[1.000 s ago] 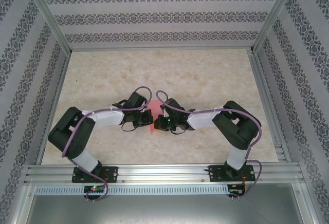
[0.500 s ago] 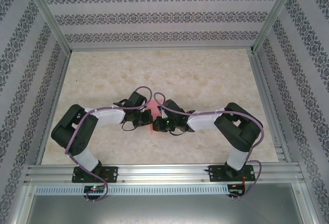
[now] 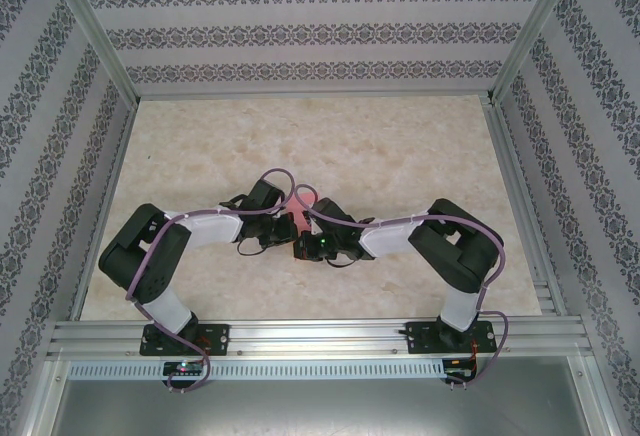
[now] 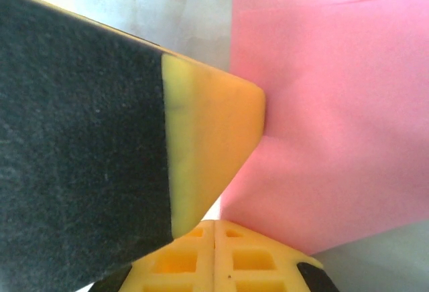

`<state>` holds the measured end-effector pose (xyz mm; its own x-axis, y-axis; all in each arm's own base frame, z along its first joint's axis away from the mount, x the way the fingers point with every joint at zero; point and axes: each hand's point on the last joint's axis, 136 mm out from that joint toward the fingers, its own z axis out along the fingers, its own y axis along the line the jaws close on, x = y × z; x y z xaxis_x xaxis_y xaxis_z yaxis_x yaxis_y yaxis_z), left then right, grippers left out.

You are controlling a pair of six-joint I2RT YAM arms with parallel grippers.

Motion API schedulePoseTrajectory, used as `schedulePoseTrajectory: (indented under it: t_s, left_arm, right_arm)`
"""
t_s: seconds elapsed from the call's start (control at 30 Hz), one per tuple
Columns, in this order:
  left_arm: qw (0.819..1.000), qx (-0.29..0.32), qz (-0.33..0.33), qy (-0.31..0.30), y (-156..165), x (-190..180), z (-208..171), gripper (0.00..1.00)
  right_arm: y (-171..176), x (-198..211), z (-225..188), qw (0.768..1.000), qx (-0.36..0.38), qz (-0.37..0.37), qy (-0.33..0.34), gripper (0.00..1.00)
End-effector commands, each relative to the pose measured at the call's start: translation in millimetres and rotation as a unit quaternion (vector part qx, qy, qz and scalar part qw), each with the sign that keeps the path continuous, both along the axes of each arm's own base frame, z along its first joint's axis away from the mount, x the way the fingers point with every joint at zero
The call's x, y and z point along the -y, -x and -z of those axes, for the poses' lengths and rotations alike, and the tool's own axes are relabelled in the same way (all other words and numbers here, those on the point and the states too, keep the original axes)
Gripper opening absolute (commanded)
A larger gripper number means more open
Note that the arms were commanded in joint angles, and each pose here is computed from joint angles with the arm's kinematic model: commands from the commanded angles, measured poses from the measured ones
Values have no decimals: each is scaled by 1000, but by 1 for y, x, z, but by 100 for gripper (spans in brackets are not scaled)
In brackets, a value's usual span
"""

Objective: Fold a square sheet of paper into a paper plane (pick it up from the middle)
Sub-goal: Third fold the triangle at the center of the table.

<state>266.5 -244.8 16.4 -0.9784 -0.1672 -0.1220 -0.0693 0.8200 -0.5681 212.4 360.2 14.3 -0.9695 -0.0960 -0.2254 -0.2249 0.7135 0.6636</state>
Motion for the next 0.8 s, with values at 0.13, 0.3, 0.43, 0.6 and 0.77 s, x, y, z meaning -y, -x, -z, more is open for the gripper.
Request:
schedulePoseTrajectory:
  t_s: [0.13,0.3,0.43,0.6,0.77]
  left_arm:
    - [999,-27,-26,-35,9,-21,21,3]
    - [999,-28,-27,-35,9,-21,23,3]
    - [999,-27,-26,-34,8,-20,23,3]
    - [999,-28,-26,-34,9,-21,23,2]
    - [999,-28,-27,-35,9,-22,22,2]
  right_arm:
    - [6,-2,-12,1000,7,-10,-16,0]
    - [10,-4,-21,999,9,-19,-31,1]
    - [16,-3,-5,1000,-11,-19,-14,1]
    - [20,2,13,999,-30,-15,8,1]
    - [18,5,10,999,-28,-12,14,1]
